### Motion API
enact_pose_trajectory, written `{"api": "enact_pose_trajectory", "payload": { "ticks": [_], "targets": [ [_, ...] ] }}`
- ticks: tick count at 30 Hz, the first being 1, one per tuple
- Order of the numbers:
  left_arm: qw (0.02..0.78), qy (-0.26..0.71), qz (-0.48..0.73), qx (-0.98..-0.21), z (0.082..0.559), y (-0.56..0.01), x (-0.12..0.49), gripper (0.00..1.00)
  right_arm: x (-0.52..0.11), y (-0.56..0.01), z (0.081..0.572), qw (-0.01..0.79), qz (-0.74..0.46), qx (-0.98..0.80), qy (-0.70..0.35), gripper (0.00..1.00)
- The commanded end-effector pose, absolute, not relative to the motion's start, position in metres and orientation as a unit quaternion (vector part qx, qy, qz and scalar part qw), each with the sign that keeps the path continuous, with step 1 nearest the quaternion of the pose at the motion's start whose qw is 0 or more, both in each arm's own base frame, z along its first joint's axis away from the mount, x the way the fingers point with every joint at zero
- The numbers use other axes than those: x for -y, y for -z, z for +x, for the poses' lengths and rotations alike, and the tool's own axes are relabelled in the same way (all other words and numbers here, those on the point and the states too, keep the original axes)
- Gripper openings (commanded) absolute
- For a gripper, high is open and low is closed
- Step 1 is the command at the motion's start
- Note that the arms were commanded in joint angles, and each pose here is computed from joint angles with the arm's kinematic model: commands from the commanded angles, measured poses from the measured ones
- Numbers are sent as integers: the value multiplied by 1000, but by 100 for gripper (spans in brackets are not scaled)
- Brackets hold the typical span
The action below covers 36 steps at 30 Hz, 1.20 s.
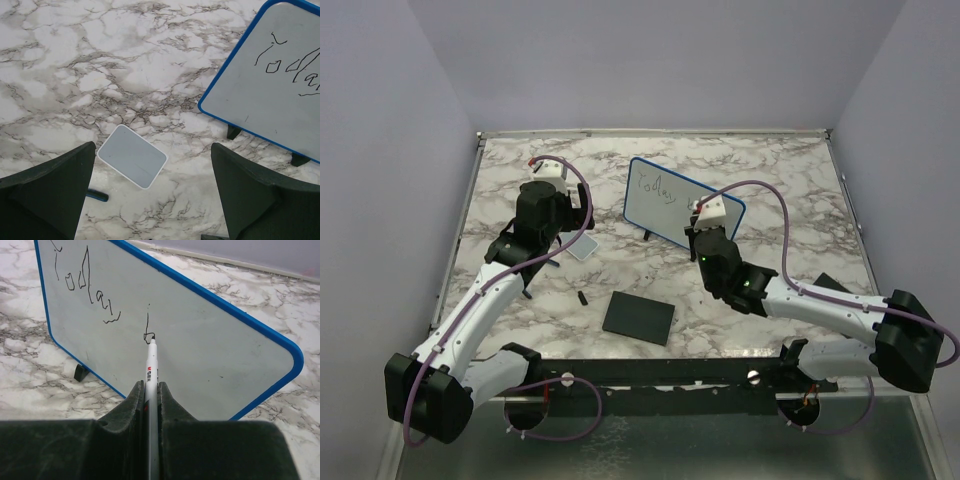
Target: Write a sentence on the whiteboard
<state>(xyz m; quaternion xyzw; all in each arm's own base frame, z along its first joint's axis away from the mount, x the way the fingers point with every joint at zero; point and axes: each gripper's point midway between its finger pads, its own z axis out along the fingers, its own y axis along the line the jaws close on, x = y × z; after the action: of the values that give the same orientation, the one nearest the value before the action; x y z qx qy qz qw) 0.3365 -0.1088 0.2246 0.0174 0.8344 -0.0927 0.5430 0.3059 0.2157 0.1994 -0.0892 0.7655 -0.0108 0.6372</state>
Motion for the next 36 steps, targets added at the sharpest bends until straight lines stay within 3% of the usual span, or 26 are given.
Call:
{"api": "enact_pose_trajectory", "payload": {
  "ticks": [1,36],
  "targets": [
    [545,101,25,-832,335,-224,113,99,-212,-202,310,647,-78,-758,21,0],
    [546,100,25,-831,334,-225,112,99,-206,-195,316,647,-71,-758,45,0]
  ]
}}
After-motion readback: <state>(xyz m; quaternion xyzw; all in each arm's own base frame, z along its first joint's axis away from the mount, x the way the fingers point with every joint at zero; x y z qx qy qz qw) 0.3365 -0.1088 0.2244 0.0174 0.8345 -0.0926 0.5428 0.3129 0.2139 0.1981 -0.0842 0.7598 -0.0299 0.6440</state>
